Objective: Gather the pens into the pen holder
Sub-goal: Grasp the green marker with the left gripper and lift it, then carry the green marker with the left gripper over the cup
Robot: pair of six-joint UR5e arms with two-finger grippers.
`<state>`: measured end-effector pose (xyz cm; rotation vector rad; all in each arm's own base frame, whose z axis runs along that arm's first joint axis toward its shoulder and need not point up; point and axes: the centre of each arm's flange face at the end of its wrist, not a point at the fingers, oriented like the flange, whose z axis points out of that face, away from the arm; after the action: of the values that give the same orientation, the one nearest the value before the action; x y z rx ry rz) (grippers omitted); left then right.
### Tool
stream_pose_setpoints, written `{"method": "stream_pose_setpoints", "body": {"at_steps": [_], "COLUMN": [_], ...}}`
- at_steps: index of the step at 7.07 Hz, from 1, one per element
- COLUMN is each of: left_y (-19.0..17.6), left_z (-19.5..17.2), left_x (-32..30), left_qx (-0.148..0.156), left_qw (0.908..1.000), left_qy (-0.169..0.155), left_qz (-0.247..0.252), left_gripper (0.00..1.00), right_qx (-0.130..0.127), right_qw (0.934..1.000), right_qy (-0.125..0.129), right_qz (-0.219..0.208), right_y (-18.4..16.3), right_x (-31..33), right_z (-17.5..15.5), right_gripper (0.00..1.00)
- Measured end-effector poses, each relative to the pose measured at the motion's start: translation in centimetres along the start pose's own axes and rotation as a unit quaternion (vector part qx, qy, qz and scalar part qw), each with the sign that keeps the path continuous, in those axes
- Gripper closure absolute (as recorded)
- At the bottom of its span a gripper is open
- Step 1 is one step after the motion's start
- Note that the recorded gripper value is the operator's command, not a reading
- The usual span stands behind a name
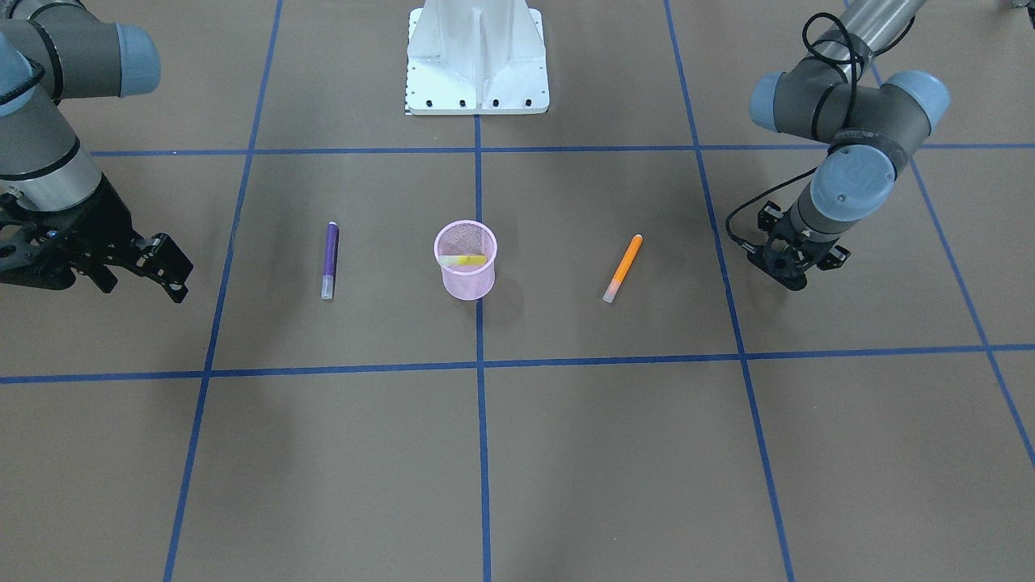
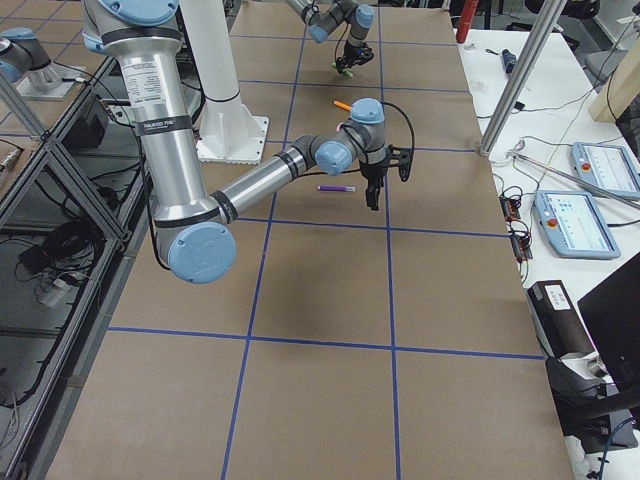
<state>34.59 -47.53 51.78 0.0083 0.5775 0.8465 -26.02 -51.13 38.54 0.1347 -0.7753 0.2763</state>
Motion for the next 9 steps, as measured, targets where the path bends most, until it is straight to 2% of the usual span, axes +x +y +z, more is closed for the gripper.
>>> {"method": "stream_pose_setpoints", "body": {"at_steps": [2,3,6,8,9], "left_y": [0.1,0.2,0.3,-0.1,-0.9], "left_z": [0.1,0.2,-0.2,-3.3,-6.4], "left_x": [-0.1,-0.2,-0.1,1.4,3.1], "left_qx": [-0.001,-0.002,0.001,0.030,0.060], "left_qw": [1.0000,1.0000,1.0000,0.9995,0.9982], "left_qy": [-0.001,-0.001,-0.001,-0.001,0.001], "left_qz": [0.001,0.000,-0.004,0.003,-0.005], "left_gripper": [0.89,1.00,1.00,1.00,1.00], "right_qx": [0.000,0.000,0.000,0.000,0.000], "right_qw": [1.0000,1.0000,1.0000,1.0000,1.0000], "right_qy": [0.000,0.001,0.001,0.000,0.000], "right_qz": [0.000,0.000,0.000,0.000,-0.001], "right_y": [0.0,0.0,0.0,0.0,0.0], "right_x": [0.0,0.1,0.1,0.1,0.0], "right_z": [0.0,0.1,0.1,0.0,0.0], "right_gripper": [0.00,0.00,0.00,0.00,0.00]}}
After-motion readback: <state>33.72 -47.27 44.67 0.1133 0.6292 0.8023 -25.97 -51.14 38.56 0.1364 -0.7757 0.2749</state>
